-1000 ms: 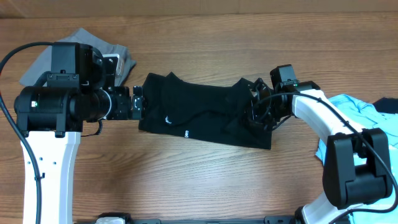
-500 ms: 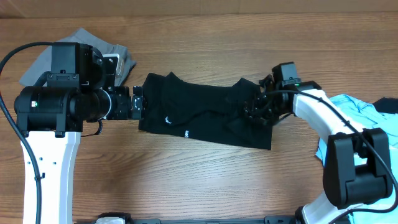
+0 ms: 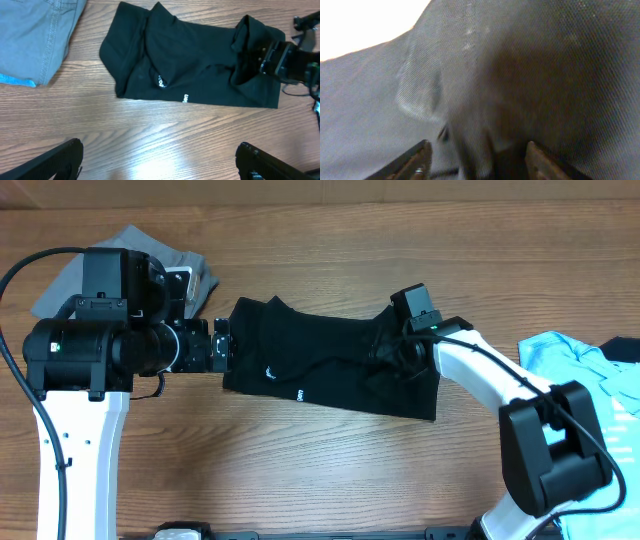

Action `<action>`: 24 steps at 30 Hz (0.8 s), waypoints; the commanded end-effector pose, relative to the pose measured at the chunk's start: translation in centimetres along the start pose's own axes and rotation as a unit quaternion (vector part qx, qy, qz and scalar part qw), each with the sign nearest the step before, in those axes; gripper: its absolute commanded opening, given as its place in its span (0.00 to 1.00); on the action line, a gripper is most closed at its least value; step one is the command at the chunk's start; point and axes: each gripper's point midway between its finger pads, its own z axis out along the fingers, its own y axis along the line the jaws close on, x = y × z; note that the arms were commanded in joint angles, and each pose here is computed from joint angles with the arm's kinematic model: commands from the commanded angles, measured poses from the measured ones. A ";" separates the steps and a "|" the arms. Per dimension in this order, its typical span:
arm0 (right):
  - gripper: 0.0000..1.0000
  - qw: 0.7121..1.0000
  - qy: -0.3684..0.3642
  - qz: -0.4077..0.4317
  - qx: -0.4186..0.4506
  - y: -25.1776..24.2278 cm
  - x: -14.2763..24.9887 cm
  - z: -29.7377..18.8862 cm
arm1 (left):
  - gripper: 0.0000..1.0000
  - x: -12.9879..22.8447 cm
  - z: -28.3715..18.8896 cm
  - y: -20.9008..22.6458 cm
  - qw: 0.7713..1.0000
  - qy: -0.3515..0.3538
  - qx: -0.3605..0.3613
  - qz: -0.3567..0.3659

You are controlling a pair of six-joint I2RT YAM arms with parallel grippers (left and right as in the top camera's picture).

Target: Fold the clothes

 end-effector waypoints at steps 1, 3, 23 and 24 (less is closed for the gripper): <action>0.58 0.999 -0.003 0.018 0.029 -0.9 -0.1 2.0 | 1.00 0.0 -0.3 -0.9 1.000 -0.005 0.021 0.009; 0.50 0.999 0.001 0.018 0.029 -1.0 0.1 2.3 | 1.00 -0.1 -0.3 -0.9 1.000 -0.005 0.021 0.009; 0.59 0.990 0.086 -0.108 -0.037 2.0 1.8 -2.5 | 1.00 0.0 -0.3 -0.9 1.000 -0.005 0.020 0.009; 0.59 0.985 0.094 -0.136 -0.046 2.7 2.6 -2.5 | 1.00 0.0 -0.3 -0.9 1.000 -0.005 0.020 0.009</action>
